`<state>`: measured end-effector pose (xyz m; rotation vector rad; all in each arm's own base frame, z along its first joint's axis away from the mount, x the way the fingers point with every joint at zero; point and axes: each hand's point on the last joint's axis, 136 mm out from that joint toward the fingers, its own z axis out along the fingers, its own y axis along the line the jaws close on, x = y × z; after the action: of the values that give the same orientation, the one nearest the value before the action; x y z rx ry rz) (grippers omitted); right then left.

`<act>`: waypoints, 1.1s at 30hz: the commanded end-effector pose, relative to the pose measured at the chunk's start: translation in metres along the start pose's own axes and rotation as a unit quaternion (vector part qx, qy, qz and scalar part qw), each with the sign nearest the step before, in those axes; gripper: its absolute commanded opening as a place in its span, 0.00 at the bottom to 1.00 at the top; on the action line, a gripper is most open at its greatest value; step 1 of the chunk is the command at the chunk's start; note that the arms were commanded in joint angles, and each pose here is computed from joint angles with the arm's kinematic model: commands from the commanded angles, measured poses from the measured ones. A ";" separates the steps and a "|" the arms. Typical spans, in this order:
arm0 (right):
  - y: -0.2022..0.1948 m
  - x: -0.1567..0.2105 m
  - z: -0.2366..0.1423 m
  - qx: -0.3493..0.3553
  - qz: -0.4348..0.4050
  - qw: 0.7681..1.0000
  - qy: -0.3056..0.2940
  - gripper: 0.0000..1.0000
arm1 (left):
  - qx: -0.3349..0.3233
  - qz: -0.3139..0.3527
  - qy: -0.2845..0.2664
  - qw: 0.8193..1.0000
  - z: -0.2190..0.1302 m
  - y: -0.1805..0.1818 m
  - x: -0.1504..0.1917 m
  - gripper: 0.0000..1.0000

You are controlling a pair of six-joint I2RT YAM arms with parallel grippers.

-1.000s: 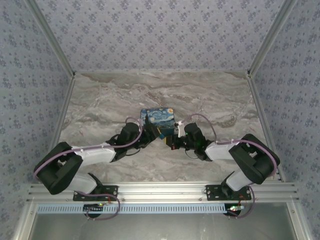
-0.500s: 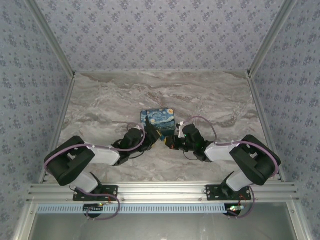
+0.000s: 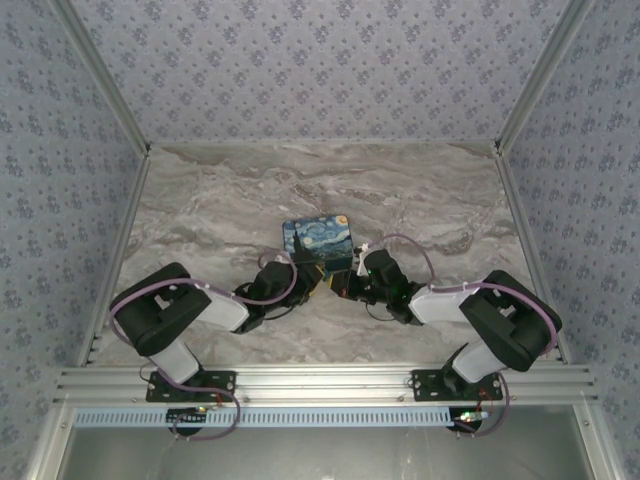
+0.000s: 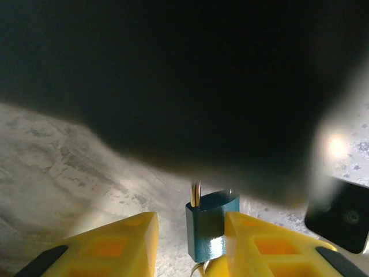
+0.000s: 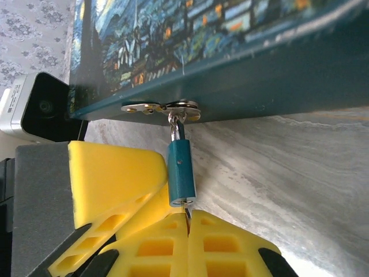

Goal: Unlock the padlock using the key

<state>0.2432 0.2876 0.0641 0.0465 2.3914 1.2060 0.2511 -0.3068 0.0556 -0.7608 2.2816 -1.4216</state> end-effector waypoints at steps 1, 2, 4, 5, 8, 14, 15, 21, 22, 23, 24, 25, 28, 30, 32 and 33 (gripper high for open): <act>0.016 -0.009 -0.001 -0.017 0.001 1.000 -0.014 0.00 | 0.027 -0.015 0.001 1.000 0.007 -0.009 0.002 0.33; 0.016 -0.008 -0.001 -0.017 0.001 1.000 -0.015 0.00 | 0.028 -0.019 0.002 0.999 0.009 -0.009 0.003 0.32; 0.016 -0.008 -0.001 -0.016 0.003 1.000 -0.014 0.00 | 0.032 -0.025 0.004 0.999 0.012 -0.009 0.004 0.31; 0.015 -0.008 -0.001 -0.015 0.004 1.000 -0.016 0.00 | 0.033 -0.028 0.004 0.999 0.013 -0.008 0.005 0.31; 0.014 -0.009 -0.001 -0.014 0.013 1.000 -0.020 0.00 | 0.038 -0.034 0.008 0.999 0.018 -0.008 0.007 0.30; 0.017 -0.013 -0.003 -0.022 0.033 0.999 -0.031 0.00 | 0.044 -0.041 0.017 0.998 0.025 -0.010 0.011 0.30; 0.017 -0.013 -0.003 -0.022 0.035 0.999 -0.033 0.00 | 0.044 -0.043 0.018 0.998 0.026 -0.009 0.012 0.30; 0.018 -0.018 -0.008 -0.021 0.043 0.998 -0.044 0.00 | 0.057 -0.049 0.028 0.997 0.031 -0.015 0.015 0.30; 0.017 -0.018 -0.008 -0.019 0.043 0.998 -0.044 0.00 | 0.057 -0.049 0.030 0.997 0.032 -0.015 0.016 0.29; 0.017 -0.018 -0.009 -0.018 0.044 0.998 -0.044 0.00 | 0.058 -0.049 0.030 0.997 0.032 -0.015 0.016 0.28; 0.016 -0.019 -0.010 -0.017 0.044 0.998 -0.046 0.00 | 0.058 -0.049 0.029 0.997 0.032 -0.016 0.016 0.25; 0.016 -0.019 -0.011 -0.016 0.044 0.998 -0.047 0.00 | 0.057 -0.049 0.028 0.997 0.032 -0.015 0.015 0.23; 0.011 -0.018 -0.014 -0.007 0.044 0.998 -0.049 0.00 | 0.051 -0.048 0.025 0.997 0.031 -0.012 0.014 0.16; 0.008 -0.018 -0.017 0.000 0.039 0.998 -0.049 0.00 | 0.050 -0.048 0.024 0.997 0.030 -0.011 0.014 0.12; 0.002 -0.017 -0.021 0.013 0.032 0.998 -0.047 0.03 | 0.048 -0.046 0.022 0.998 0.030 -0.011 0.014 0.10; 0.001 -0.016 -0.023 0.019 0.024 0.999 -0.045 0.07 | 0.048 -0.045 0.022 0.998 0.030 -0.011 0.014 0.08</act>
<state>0.2484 0.2694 0.0706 0.2258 2.3791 1.1642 0.2636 -0.3396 0.0625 -0.8236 2.1721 -1.6326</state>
